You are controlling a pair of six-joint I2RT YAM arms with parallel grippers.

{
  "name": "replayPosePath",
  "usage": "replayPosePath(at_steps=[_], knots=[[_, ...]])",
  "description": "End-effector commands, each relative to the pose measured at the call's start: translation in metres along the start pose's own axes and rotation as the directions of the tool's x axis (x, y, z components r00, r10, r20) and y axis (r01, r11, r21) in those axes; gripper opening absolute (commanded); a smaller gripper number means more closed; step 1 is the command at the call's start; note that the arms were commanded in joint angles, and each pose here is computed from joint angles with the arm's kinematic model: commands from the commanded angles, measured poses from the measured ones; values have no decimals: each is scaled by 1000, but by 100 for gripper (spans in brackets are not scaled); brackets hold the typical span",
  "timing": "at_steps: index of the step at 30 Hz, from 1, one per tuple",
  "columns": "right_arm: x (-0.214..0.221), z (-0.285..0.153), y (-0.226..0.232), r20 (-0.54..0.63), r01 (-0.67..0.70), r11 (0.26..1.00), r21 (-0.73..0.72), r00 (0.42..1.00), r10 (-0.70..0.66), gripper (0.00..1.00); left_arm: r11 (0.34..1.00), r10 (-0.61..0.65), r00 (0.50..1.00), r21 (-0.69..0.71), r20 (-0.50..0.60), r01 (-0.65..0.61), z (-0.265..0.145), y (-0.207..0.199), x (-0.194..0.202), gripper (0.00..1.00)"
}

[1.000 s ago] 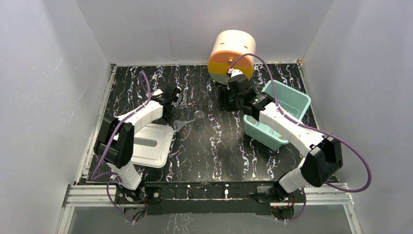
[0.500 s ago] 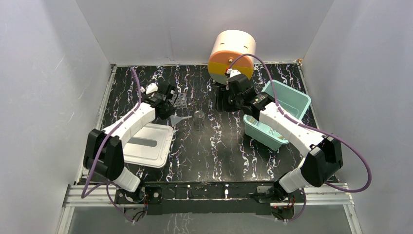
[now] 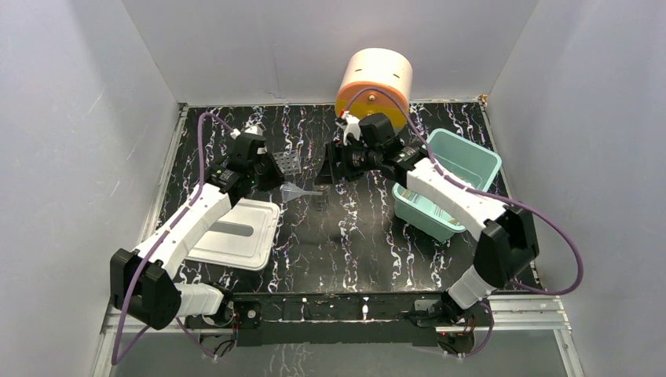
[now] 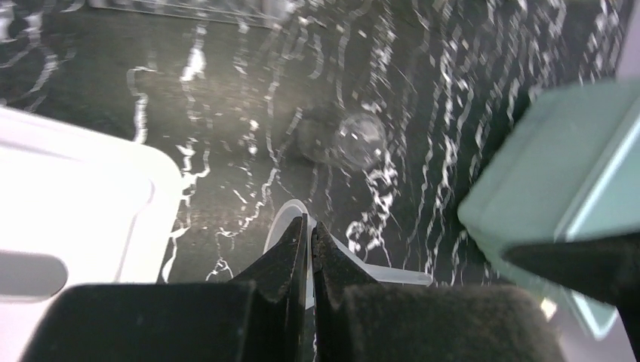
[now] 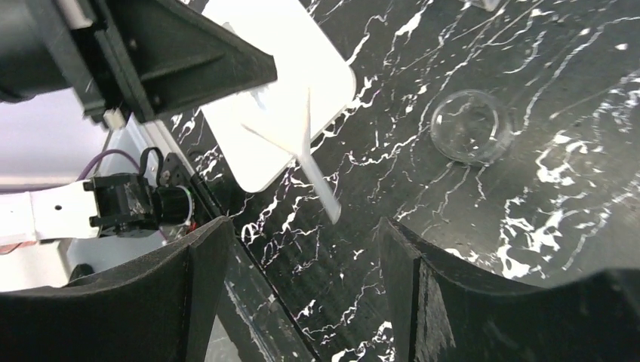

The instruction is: Organize the chemistry lab equipment

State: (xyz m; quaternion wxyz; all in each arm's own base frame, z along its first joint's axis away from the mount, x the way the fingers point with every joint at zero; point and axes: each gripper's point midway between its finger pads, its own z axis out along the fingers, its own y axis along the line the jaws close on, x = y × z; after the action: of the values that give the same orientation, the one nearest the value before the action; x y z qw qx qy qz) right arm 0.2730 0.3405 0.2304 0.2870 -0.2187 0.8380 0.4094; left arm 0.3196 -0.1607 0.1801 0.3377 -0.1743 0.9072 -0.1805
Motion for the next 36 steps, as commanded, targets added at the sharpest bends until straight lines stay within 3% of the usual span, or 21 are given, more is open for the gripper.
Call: replayPosePath(at_steps=[1, 6, 11, 20, 26, 29, 33, 36], knots=[[0, 9, 25, -79, 4, 988, -154, 997, -17, 78, 934, 206, 978, 303, -25, -189, -18, -43, 13, 0], [28, 14, 33, -223, -24, 969, -245, 974, -32, 76, 896, 284, 959, 361, -18, -259, -18, -48, 19, 0], [39, 17, 34, -250, -28, 969, -245, 968, -35, 68, 869, 296, 955, 419, -12, -264, -22, -59, 20, 0], [44, 28, 29, -270, -57, 970, -236, 963, -9, 21, 864, 313, 950, 415, 1, -285, -24, -59, 17, 0], [38, 24, 31, -246, -41, 973, -228, 969, -16, 0, 869, 295, 955, 409, 23, -278, -27, -64, 8, 4], [30, 21, 34, -213, -24, 974, -226, 977, -26, 0, 882, 280, 959, 384, 42, -274, -28, -64, 0, 13], [17, 15, 31, -155, 5, 986, -169, 987, -31, 0, 917, 250, 966, 304, 65, -258, -28, -57, -16, 61], [1, 6, 19, -81, 31, 998, -59, 996, -36, 0, 934, 230, 969, 259, 88, -245, -32, -56, -30, 78]])
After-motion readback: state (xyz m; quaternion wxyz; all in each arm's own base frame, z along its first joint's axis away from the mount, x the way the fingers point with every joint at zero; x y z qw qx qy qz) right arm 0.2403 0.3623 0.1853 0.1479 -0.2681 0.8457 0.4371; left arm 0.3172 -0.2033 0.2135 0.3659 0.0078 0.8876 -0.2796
